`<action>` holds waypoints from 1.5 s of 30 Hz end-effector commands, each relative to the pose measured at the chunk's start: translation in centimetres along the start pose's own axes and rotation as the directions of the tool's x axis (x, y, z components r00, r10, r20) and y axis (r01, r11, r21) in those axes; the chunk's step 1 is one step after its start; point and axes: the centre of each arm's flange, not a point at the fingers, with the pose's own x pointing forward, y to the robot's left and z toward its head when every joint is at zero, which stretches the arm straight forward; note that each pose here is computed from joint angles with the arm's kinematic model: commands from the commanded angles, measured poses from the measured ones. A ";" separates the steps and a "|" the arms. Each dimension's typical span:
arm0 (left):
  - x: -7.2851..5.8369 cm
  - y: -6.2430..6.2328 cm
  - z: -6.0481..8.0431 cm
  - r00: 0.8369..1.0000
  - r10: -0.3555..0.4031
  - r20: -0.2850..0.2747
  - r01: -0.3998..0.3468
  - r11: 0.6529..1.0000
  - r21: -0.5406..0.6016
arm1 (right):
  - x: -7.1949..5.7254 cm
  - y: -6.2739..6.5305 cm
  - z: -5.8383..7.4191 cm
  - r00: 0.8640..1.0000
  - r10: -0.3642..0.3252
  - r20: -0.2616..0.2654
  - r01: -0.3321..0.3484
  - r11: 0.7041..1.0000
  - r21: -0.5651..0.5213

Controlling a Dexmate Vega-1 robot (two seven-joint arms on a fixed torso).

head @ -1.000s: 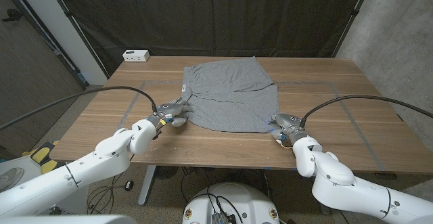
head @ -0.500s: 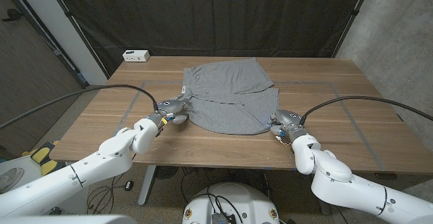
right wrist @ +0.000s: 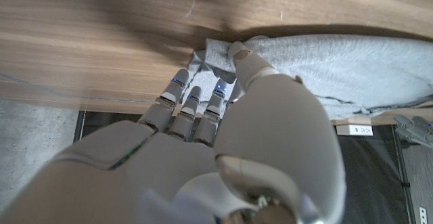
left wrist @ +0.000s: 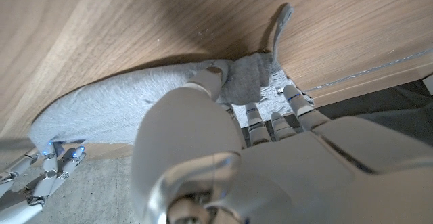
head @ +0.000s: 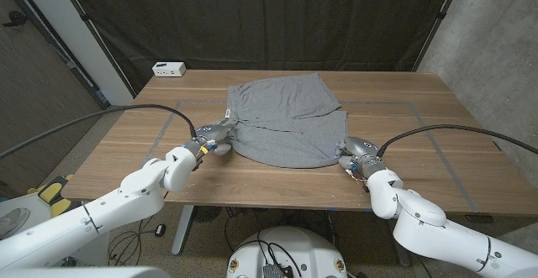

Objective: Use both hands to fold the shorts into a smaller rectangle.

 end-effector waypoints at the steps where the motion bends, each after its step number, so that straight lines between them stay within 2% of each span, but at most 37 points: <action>1: -1.6 2.2 0.3 0.999 0.046 0.001 -0.046 0.998 -0.037 | -1.2 -1.8 -0.2 0.989 -0.140 0.052 0.134 0.985 0.106; 6: -2.7 3.6 0.2 0.995 0.104 0.000 -0.104 0.992 -0.067 | -1.5 -2.4 -0.1 0.985 -0.160 0.060 0.151 0.980 0.131; 7: -3.2 4.3 0.0 0.993 0.121 -0.004 -0.121 0.988 -0.091 | -1.5 -2.5 -0.1 0.984 -0.169 0.058 0.160 0.978 0.133; 8: -3.4 4.6 -0.2 0.992 0.125 -0.006 -0.125 0.986 -0.108 | -1.4 -2.6 -0.1 0.987 -0.151 0.053 0.142 0.980 0.139; 14: -3.6 5.6 -2.0 0.996 0.092 -0.018 -0.094 0.958 -0.269 | -1.3 -3.0 -0.6 0.982 -0.176 0.064 0.156 0.958 0.240; 20: -3.3 5.9 -3.4 0.999 0.031 0.015 -0.022 0.904 -0.427 | -1.0 -3.7 -1.0 0.975 -0.207 0.076 0.170 0.927 0.335; 22: -3.1 6.1 -3.8 1.000 0.017 0.023 -0.005 0.890 -0.456 | -0.8 -3.9 -1.0 0.976 -0.199 0.085 0.156 0.921 0.358; 23: -2.9 6.1 -4.0 1.000 0.005 0.028 0.008 0.883 -0.468 | -0.8 -4.0 -0.9 0.972 -0.219 0.088 0.175 0.919 0.352; 28: -2.4 6.7 -4.7 0.999 0.003 0.041 0.019 0.858 -0.513 | -0.3 -4.4 -0.4 0.966 -0.232 0.111 0.188 0.932 0.310; 34: -1.6 7.7 -5.0 0.999 0.026 0.035 -0.005 0.868 -0.496 | 0.5 -4.9 0.0 0.961 -0.240 0.135 0.192 0.936 0.294; 45: -0.4 9.5 -4.8 0.997 0.067 0.049 -0.035 0.875 -0.483 | 2.8 -6.5 1.0 0.939 -0.280 0.199 0.219 0.934 0.281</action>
